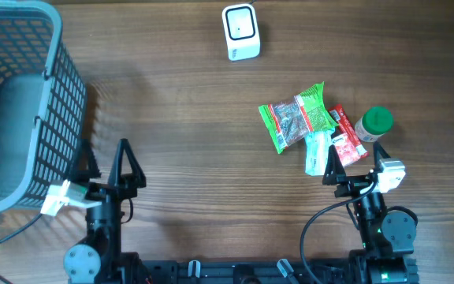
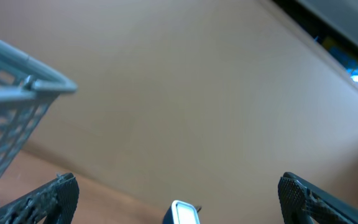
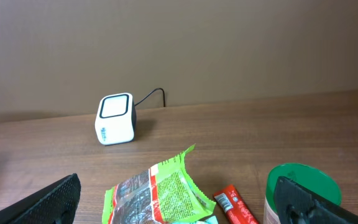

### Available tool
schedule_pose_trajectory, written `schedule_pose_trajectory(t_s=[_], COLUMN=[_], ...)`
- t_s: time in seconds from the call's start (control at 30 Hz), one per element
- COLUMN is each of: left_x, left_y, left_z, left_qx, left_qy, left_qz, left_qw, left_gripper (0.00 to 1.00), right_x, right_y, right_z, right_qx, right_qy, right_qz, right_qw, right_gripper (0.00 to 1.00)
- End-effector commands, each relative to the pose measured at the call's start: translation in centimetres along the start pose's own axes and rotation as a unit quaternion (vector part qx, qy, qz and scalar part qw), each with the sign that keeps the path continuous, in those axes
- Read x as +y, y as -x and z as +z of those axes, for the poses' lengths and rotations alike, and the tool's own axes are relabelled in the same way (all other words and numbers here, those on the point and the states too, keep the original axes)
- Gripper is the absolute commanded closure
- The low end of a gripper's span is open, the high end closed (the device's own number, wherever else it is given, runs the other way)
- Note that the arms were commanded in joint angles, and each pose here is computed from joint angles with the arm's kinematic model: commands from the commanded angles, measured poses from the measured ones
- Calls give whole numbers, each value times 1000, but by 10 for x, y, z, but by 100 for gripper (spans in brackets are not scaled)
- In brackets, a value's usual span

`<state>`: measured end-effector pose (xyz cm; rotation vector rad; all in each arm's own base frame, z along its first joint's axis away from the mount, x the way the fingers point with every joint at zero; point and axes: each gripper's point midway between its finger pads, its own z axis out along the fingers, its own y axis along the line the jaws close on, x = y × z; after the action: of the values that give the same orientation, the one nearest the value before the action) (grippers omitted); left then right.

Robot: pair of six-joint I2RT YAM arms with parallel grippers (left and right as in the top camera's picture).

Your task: Scan the item barcode

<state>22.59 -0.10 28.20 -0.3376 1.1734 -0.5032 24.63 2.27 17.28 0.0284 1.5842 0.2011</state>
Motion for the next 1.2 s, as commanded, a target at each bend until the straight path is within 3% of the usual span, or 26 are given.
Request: schedule_pose_trajectory(t_s=[0.0,0.5,1.17], left_x=[10,63,64], left_y=[-18,-105,-107], left_z=[-2,-25,-26], left_qx=[18,185,190], left_qy=[6,107,109], left_qz=[-2,-4,-4], left_qw=[1000,977,976], left_gripper=[0,0,0], right_x=[-1,-1,-1], right_y=[3,3,3], right_z=[-1,-1,-1], right_qx=[-7,-7,-7], right_qy=[-3,-3,-3], right_qz=[6,6,6], right_qw=[1000,1000,1000], right_gripper=[0,0,0])
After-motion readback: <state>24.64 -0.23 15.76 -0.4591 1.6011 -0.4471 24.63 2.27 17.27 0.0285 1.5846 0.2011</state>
